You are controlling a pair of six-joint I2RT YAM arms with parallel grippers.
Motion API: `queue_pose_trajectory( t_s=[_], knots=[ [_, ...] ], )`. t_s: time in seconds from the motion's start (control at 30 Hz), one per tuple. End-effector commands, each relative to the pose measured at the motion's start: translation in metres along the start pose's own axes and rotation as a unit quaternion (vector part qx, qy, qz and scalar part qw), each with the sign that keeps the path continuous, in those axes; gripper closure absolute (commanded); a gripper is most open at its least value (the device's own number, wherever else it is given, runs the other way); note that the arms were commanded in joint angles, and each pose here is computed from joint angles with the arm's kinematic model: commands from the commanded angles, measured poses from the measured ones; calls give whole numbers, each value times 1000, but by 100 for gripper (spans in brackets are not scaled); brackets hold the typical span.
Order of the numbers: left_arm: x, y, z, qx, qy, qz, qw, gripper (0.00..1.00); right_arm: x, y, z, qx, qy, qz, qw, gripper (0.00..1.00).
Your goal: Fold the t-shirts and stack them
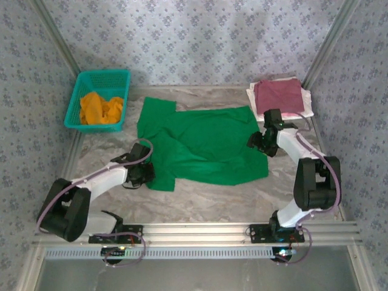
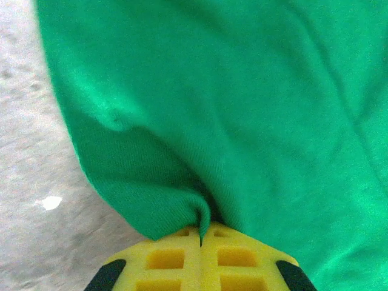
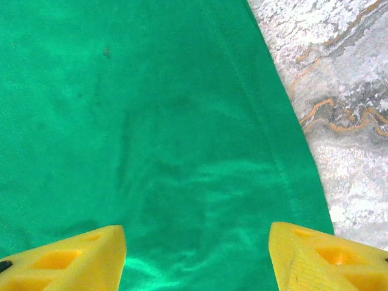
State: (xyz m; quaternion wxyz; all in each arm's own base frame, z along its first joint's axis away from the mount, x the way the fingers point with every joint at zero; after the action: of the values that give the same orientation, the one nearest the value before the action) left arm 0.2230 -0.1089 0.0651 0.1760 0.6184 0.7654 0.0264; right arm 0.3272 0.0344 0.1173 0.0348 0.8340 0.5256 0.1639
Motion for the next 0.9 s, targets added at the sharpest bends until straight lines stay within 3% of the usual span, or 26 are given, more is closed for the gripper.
queue_pose_trajectory(
  t_s=[0.0, 0.23, 0.4, 0.63, 0.73, 0.87],
  knots=[
    [1, -8, 0, 27, -3, 5, 1000, 100, -7, -10, 11, 41, -31, -8, 999, 34],
    [14, -21, -46, -19, -19, -52, 998, 100, -12, -18, 18, 48, -40, -15, 998, 38],
    [26, -46, -75, 0, -29, -110, 994, 100, -16, -27, 11, 58, -36, -10, 998, 44],
    [42, -87, -90, 36, -50, -195, 979, 100, -24, -31, 9, 67, -38, -1, 997, 43],
    [42, -103, -88, 71, -36, -205, 975, 100, -23, -29, 7, 65, -36, -2, 997, 43],
    [48, -110, -107, 64, 31, -193, 979, 100, -20, -25, 2, 58, -32, -4, 998, 43]
  ],
)
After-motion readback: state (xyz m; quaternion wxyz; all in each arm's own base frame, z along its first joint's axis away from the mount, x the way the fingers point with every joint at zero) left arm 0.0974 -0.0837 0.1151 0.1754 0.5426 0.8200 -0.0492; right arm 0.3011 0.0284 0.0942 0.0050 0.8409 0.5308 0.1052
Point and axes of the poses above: each hand's point on the last joint's axis, 136 mm out from that joint toward the fingers, its own z axis out along the fingers, its own x axis along the line the jaws close on, y = z × x, the point moved 5 cm from there along -z, back along the fingers, and after that the axes turned 4 degrees about z, right-handed, at the moved point
